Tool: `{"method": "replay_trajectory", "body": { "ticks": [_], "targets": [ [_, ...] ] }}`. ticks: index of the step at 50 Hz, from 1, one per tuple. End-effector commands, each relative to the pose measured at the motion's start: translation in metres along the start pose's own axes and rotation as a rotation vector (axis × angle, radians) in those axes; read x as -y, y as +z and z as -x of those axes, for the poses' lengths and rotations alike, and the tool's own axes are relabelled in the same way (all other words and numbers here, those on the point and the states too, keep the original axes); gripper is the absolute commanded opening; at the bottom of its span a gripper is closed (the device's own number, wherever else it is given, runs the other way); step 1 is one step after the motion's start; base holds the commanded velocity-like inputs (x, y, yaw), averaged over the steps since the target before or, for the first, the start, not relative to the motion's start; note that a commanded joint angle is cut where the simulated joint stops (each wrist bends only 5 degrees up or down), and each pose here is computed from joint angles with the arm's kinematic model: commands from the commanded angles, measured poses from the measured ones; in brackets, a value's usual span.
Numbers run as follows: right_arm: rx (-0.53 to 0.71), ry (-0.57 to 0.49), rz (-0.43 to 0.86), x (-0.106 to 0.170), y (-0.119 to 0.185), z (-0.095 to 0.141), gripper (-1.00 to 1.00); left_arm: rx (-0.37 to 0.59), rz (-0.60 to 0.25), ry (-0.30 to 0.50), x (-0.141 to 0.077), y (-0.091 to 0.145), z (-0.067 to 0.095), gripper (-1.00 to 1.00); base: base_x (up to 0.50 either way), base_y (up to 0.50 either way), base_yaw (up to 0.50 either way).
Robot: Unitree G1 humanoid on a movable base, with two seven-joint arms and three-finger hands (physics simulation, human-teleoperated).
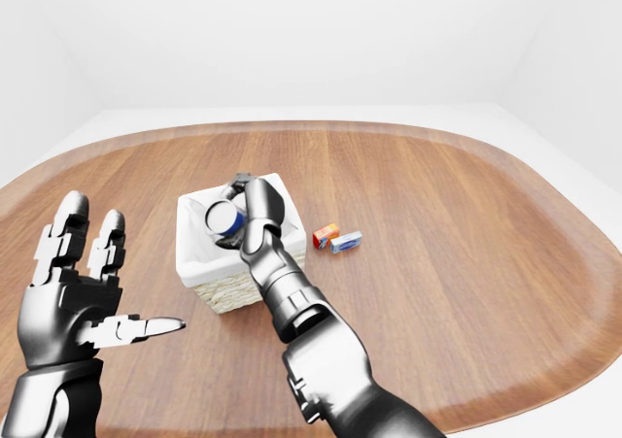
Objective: Pick up the alphabet soup and put it in the basket.
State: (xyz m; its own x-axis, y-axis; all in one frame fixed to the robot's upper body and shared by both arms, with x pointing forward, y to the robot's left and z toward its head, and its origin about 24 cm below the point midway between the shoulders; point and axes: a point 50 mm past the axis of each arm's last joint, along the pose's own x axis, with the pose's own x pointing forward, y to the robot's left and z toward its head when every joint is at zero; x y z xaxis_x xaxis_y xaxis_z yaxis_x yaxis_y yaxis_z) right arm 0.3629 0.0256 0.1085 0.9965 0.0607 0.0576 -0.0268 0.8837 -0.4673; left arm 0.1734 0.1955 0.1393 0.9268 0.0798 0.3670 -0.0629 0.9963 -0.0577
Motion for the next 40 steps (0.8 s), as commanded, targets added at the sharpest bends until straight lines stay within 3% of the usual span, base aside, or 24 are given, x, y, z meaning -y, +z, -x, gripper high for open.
{"method": "replay_trajectory", "body": {
  "ticks": [1,40],
  "targets": [
    [-0.004,0.004,-0.073,-0.003,0.0049,0.0007,1.0,0.001,0.001,-0.001,0.0001,0.0008,0.0011,1.0,0.0,0.0,0.0],
    [-0.008,0.015,-0.055,-0.0058,-0.0018,0.0031,1.0,0.01,0.001,0.001,-0.0011,0.0025,0.0008,1.0,0.0,0.0,0.0]
  ]
}}
